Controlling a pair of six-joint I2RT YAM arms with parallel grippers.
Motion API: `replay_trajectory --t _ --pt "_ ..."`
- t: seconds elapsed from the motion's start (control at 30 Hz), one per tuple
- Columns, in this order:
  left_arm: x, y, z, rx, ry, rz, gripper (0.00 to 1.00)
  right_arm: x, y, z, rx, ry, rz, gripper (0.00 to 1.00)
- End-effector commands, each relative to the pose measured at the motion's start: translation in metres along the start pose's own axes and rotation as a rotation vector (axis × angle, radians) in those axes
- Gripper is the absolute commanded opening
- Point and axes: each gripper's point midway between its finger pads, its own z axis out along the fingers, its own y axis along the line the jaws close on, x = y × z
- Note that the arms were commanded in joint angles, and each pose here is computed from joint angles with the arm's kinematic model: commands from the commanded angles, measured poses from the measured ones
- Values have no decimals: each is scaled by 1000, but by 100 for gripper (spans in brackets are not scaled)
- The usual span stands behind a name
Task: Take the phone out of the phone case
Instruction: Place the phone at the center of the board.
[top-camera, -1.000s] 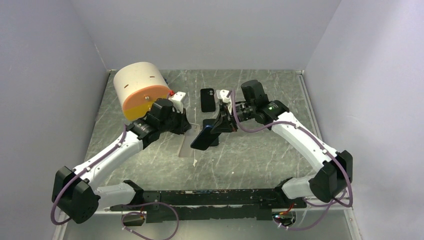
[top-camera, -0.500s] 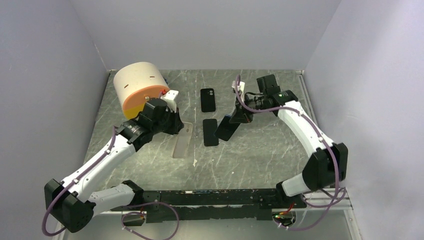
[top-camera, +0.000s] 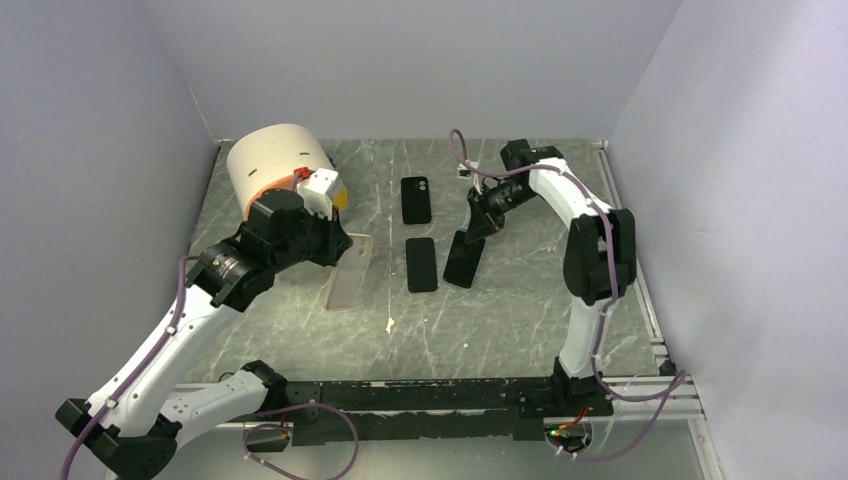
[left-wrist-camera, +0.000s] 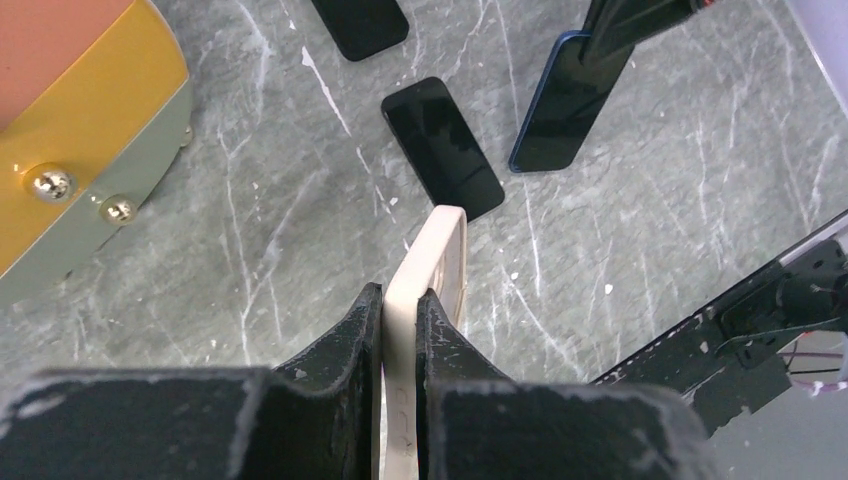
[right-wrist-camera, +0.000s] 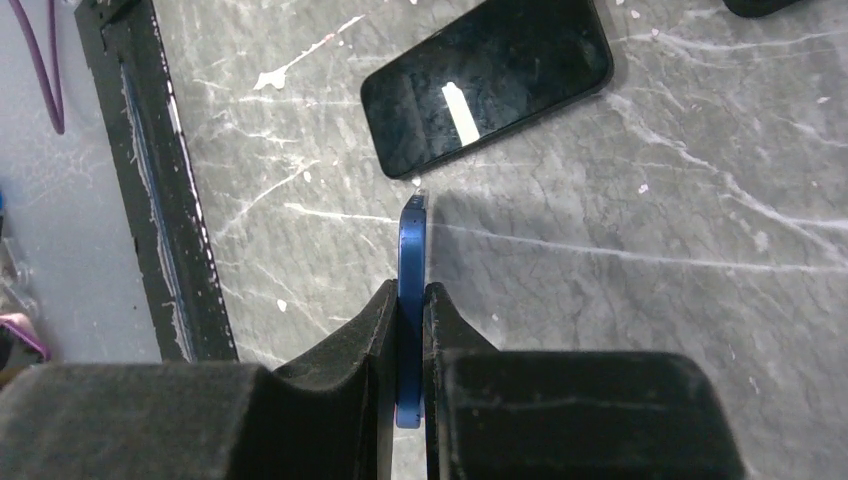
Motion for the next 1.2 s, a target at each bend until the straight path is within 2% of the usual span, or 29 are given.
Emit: replay_trajectory --t 0.0,0.1,0.2,0.3,0.53,0.67,0.8,0.9,1.17 --pt "0 6 -13 -11 -27 78 2 -7 5 2 -112 -4 -1 0" --pt "5 10 -16 -19 -44 76 3 -5 -6 9 -144 15 21 0" --pt "6 18 -17 -32 -65 61 3 -3 -13 17 -184 32 33 12" --pt "10 26 -16 -28 -71 34 3 3 -21 24 -211 49 54 19" --pt "11 37 -14 12 -85 -33 3 10 -47 42 -231 71 85 22" --pt "9 42 -15 11 -95 -46 3 11 -63 50 -215 74 108 28" --pt "10 44 -15 12 -98 -50 2 10 -79 54 -142 77 128 47" --pt "10 44 -16 14 -100 -54 3 6 -91 51 -69 58 150 56" --pt "10 46 -19 13 -110 -58 3 -12 -106 27 216 -77 170 67"
